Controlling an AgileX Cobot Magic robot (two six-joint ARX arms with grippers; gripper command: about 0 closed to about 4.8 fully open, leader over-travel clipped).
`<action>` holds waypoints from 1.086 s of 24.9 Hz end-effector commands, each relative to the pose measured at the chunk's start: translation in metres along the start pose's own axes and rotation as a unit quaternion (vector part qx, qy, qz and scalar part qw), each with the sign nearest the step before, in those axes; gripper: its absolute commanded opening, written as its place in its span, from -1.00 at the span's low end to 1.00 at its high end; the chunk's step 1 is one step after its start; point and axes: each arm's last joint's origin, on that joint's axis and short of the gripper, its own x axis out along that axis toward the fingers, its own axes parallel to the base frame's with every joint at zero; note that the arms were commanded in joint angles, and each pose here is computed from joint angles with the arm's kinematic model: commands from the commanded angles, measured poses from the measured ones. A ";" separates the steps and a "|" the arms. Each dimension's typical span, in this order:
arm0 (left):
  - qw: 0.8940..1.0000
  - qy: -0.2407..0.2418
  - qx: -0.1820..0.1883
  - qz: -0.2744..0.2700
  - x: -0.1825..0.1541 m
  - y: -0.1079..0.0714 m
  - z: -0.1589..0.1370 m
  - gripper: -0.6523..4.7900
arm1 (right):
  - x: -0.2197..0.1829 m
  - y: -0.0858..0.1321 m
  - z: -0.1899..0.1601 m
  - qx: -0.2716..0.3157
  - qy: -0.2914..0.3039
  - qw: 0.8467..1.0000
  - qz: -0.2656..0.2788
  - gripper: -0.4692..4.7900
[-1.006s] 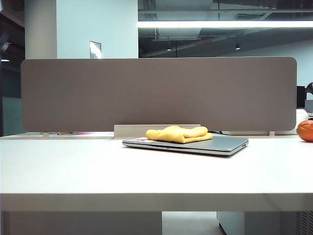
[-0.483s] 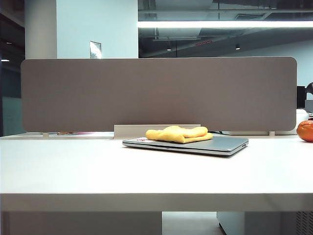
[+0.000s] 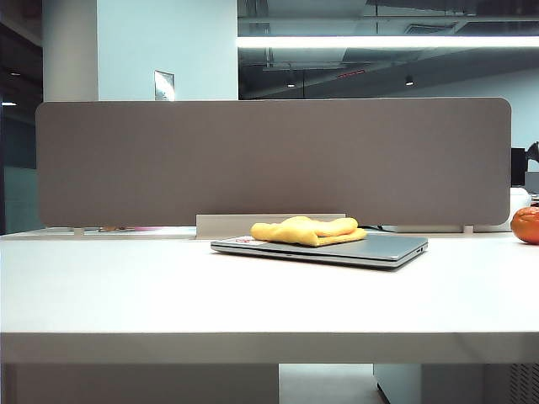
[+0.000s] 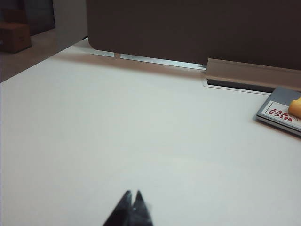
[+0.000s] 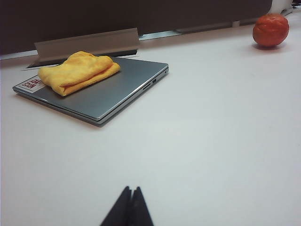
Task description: Pick up the yellow rag and put it over the laptop.
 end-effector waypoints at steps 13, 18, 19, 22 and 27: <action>0.999 -0.011 0.002 -0.050 -0.009 -0.005 -0.002 -0.78 | 0.000 0.000 0.000 -0.001 -0.006 1.000 -0.002 -0.82; 0.998 -0.003 0.003 -0.062 -0.009 -0.006 -0.003 -0.78 | 0.000 0.000 0.000 -0.001 -0.005 1.000 -0.002 -0.82; 0.998 -0.002 0.003 -0.063 -0.009 -0.007 -0.004 -0.78 | 0.000 0.000 0.000 0.000 -0.005 1.000 -0.002 -0.82; 0.998 0.001 0.003 -0.063 -0.009 -0.007 -0.004 -0.78 | 0.000 0.000 0.000 0.000 -0.005 1.000 -0.002 -0.82; 0.998 0.001 0.003 -0.063 -0.009 -0.007 -0.004 -0.78 | 0.000 0.000 0.000 0.000 -0.005 1.000 -0.002 -0.82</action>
